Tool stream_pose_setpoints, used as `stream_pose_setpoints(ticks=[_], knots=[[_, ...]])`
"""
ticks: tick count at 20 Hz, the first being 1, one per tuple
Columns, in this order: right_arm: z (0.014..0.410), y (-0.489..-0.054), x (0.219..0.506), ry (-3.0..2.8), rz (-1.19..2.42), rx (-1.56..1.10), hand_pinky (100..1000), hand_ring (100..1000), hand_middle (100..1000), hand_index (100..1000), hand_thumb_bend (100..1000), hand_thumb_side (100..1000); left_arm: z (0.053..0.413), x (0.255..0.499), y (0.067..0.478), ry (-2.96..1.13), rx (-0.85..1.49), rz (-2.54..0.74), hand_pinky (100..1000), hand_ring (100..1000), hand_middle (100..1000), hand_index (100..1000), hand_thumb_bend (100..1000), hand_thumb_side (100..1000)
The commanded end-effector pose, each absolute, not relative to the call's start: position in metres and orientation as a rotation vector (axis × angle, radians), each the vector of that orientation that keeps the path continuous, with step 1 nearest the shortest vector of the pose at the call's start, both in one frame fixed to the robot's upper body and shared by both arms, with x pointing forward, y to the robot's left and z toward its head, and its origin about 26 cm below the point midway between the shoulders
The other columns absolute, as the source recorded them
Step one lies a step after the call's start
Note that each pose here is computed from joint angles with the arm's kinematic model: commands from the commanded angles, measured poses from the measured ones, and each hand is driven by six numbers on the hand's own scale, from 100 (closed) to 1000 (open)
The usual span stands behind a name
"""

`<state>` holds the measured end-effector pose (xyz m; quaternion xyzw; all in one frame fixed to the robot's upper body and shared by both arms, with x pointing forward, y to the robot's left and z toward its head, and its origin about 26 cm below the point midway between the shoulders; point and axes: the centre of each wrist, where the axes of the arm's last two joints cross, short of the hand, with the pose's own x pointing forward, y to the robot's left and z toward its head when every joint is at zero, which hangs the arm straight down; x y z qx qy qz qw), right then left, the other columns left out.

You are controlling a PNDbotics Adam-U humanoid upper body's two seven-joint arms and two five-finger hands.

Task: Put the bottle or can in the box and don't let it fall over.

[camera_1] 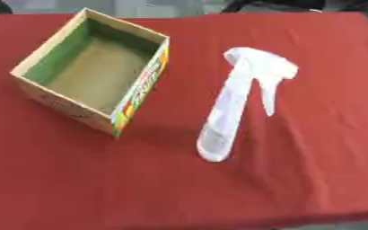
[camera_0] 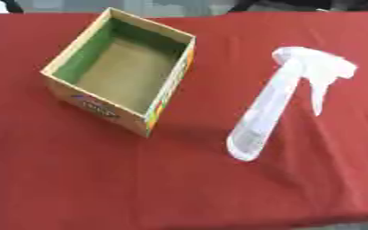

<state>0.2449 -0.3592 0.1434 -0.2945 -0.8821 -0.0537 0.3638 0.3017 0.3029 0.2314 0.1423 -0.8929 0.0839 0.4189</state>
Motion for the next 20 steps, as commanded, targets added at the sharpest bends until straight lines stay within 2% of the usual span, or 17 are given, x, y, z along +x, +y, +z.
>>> stream_pose_setpoints(ticks=[1, 10, 20], knots=[[0.152, -0.362, 0.244, -2.293, -0.101, -0.779, 861, 944, 955, 991, 100, 974, 0.241, 0.298, 0.305, -2.274, 0.368, 0.200, 492, 1000, 1000, 756, 311, 951], [0.149, -0.358, 0.245, -2.272, -0.092, -0.763, 859, 942, 947, 1000, 100, 986, 0.241, 0.298, 0.305, -2.274, 0.369, 0.199, 492, 1000, 1000, 756, 310, 949], [0.138, -0.334, 0.251, -2.157, -0.049, -0.688, 855, 939, 942, 1000, 100, 1000, 0.241, 0.298, 0.304, -2.277, 0.365, 0.199, 492, 1000, 1000, 756, 310, 947]])
